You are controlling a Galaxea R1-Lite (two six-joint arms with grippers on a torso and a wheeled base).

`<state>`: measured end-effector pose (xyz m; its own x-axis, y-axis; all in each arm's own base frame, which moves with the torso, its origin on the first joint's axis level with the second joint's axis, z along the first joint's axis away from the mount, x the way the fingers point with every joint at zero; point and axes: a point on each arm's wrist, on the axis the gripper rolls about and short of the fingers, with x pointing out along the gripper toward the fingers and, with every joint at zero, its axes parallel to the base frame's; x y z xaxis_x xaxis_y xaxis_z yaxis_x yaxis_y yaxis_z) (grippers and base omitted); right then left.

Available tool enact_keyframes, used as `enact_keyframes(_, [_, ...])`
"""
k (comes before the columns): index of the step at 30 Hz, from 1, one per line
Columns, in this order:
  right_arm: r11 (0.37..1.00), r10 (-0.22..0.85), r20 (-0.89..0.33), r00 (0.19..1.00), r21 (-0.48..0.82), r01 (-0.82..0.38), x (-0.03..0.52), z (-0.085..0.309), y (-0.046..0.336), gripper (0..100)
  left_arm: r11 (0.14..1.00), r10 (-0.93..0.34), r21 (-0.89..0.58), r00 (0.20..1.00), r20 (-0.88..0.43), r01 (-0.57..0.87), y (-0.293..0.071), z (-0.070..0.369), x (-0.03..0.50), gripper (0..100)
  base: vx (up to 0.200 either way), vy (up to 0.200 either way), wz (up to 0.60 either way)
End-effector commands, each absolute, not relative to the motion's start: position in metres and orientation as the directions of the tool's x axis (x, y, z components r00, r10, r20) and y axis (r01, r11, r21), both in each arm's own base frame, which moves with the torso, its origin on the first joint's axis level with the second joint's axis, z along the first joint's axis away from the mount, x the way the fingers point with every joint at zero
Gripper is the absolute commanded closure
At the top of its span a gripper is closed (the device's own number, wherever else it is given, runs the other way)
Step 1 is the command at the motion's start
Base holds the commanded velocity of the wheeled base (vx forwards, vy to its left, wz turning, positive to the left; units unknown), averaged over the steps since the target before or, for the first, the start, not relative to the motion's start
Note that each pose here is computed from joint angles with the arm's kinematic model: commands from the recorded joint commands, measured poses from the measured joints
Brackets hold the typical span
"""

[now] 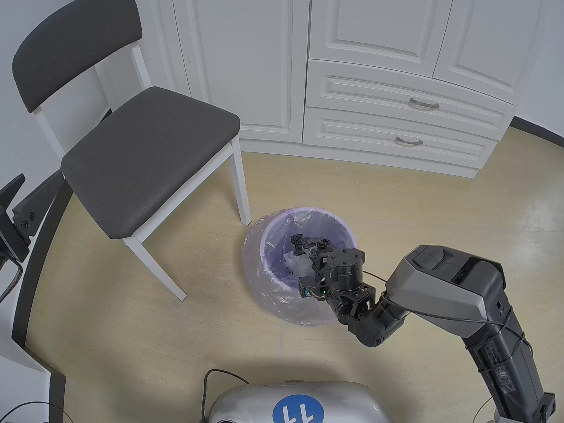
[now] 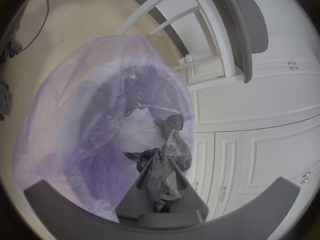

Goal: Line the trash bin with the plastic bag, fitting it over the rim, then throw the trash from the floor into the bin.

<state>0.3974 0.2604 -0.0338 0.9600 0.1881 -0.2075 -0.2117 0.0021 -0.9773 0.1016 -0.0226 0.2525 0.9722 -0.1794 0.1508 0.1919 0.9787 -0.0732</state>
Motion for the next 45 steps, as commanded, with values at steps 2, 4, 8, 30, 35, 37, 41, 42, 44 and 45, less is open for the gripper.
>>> enact_keyframes(2, [-0.011,0.187,-0.227,0.956,-0.973,-0.229,0.399,-0.051,0.262,100,0.979,-0.179,-0.074,0.972,0.153,0.192,-0.023,0.253,0.102,0,0.0,0.0,0.0])
enact_keyframes(4, [-0.012,0.187,-0.226,0.956,-0.974,-0.227,0.4,-0.052,0.263,100,0.979,-0.179,-0.074,0.972,0.153,0.192,-0.023,0.253,0.102,0,0.0,0.0,0.0])
enact_keyframes(8, [0.005,0.19,-0.198,0.962,-0.979,-0.203,0.404,-0.044,0.266,100,0.979,-0.179,-0.074,0.972,0.153,0.192,-0.023,0.253,0.102,0,0.0,0.0,0.0])
enact_keyframes(30, [0.023,0.22,-0.156,0.963,-0.986,-0.165,0.39,-0.009,0.271,0,0.979,-0.179,-0.074,0.972,0.154,0.192,-0.022,0.253,0.101,0,0.0,0.0,0.0])
enact_keyframes(35, [0.05,0.227,-0.114,0.967,-0.99,-0.129,0.39,0.011,0.273,0,0.979,-0.179,-0.072,0.971,0.156,0.192,-0.022,0.253,0.101,0,0.0,0.0,0.0])
enact_keyframes(37, [0.059,0.226,-0.1,0.969,-0.991,-0.116,0.39,0.018,0.272,0,0.979,-0.179,-0.072,0.971,0.156,0.192,-0.022,0.253,0.101,0,0.0,0.0,0.0])
enact_keyframes(41, [0.076,0.228,-0.078,0.971,-0.992,-0.097,0.391,0.028,0.273,0,0.979,-0.179,-0.072,0.971,0.157,0.192,-0.022,0.253,0.1,0,0.0,0.0,0.0])
enact_keyframes(42, [0.083,0.228,-0.069,0.971,-0.992,-0.09,0.391,0.032,0.272,0,0.979,-0.179,-0.072,0.971,0.159,0.192,-0.022,0.253,0.1,0,0.0,0.0,0.0])
enact_keyframes(44, [0.099,0.229,-0.045,0.972,-0.993,-0.07,0.389,0.039,0.272,0,0.978,-0.182,-0.072,0.97,0.159,0.195,-0.022,0.253,0.099,0,0.0,0.0,0.0])
enact_keyframes(45, [0.099,0.229,-0.045,0.972,-0.993,-0.07,0.389,0.039,0.272,0,0.978,-0.182,-0.072,0.97,0.159,0.195,-0.022,0.253,0.099,0,0.0,0.0,0.0])
